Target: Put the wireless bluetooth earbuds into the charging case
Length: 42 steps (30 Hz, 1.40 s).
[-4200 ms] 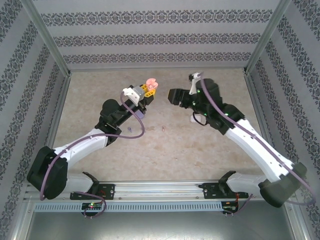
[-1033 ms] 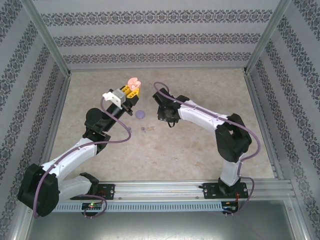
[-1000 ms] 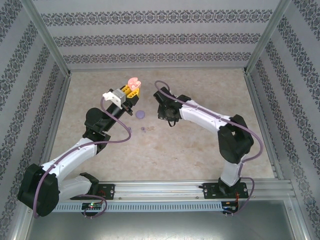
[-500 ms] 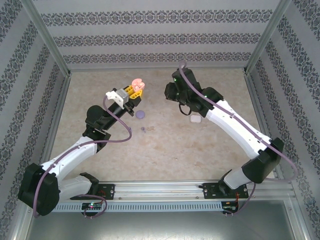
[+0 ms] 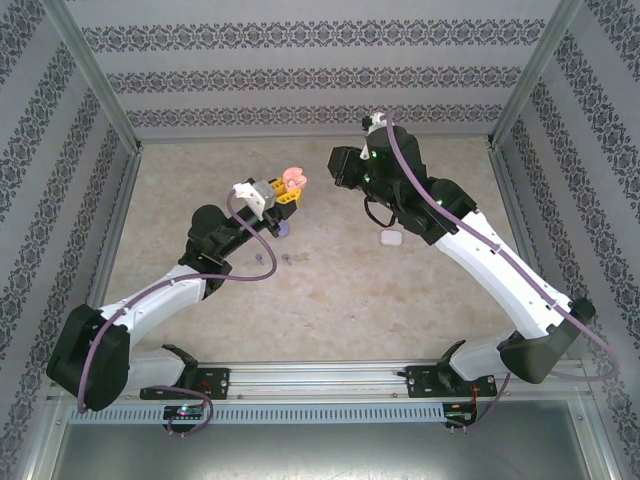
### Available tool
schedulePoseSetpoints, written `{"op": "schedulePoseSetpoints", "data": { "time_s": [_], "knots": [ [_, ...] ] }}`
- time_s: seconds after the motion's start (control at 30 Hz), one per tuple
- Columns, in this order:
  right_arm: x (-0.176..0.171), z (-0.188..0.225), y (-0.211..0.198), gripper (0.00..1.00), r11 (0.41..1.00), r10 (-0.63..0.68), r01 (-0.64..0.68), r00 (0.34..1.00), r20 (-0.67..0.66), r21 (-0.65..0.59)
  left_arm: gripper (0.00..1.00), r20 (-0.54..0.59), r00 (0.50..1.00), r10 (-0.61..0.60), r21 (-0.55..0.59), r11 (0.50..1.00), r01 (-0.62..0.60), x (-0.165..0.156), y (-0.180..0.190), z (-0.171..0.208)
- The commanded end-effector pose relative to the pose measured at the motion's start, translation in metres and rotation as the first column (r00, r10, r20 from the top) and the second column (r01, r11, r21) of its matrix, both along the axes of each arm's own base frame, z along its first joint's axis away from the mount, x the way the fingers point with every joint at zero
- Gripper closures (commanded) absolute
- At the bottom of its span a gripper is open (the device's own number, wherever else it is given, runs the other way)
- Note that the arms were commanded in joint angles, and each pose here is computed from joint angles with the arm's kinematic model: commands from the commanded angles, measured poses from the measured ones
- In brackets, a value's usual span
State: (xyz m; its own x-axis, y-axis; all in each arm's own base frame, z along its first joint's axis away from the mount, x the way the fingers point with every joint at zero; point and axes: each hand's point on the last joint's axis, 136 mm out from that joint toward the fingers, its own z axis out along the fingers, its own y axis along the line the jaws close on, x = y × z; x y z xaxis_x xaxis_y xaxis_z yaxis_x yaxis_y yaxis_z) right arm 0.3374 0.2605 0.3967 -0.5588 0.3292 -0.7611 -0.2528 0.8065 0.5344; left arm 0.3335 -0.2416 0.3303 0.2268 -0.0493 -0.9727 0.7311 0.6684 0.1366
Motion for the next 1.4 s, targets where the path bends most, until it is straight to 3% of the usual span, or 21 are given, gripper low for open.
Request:
{"op": "schedulePoseSetpoints", "data": {
  "time_s": [0.0, 0.87, 1.37],
  "knots": [
    [-0.007, 0.023, 0.011, 0.79, 0.998, 0.046, -0.049, 0.997, 0.069, 0.042, 1.00, 0.066, 0.996, -0.053, -0.002, 0.999, 0.053, -0.006, -0.015, 0.021],
    [-0.008, -0.003, 0.049, 0.79, 0.991, 0.112, -0.114, 0.993, 0.036, 0.062, 1.00, 0.106, 0.990, -0.091, -0.006, 0.996, 0.092, -0.007, -0.028, 0.040],
    [-0.007, -0.021, 0.047, 0.80, 0.994, 0.097, -0.097, 0.995, 0.013, 0.040, 1.00, 0.120, 0.989, -0.087, -0.009, 0.996, 0.089, -0.011, -0.026, 0.047]
  ]
}}
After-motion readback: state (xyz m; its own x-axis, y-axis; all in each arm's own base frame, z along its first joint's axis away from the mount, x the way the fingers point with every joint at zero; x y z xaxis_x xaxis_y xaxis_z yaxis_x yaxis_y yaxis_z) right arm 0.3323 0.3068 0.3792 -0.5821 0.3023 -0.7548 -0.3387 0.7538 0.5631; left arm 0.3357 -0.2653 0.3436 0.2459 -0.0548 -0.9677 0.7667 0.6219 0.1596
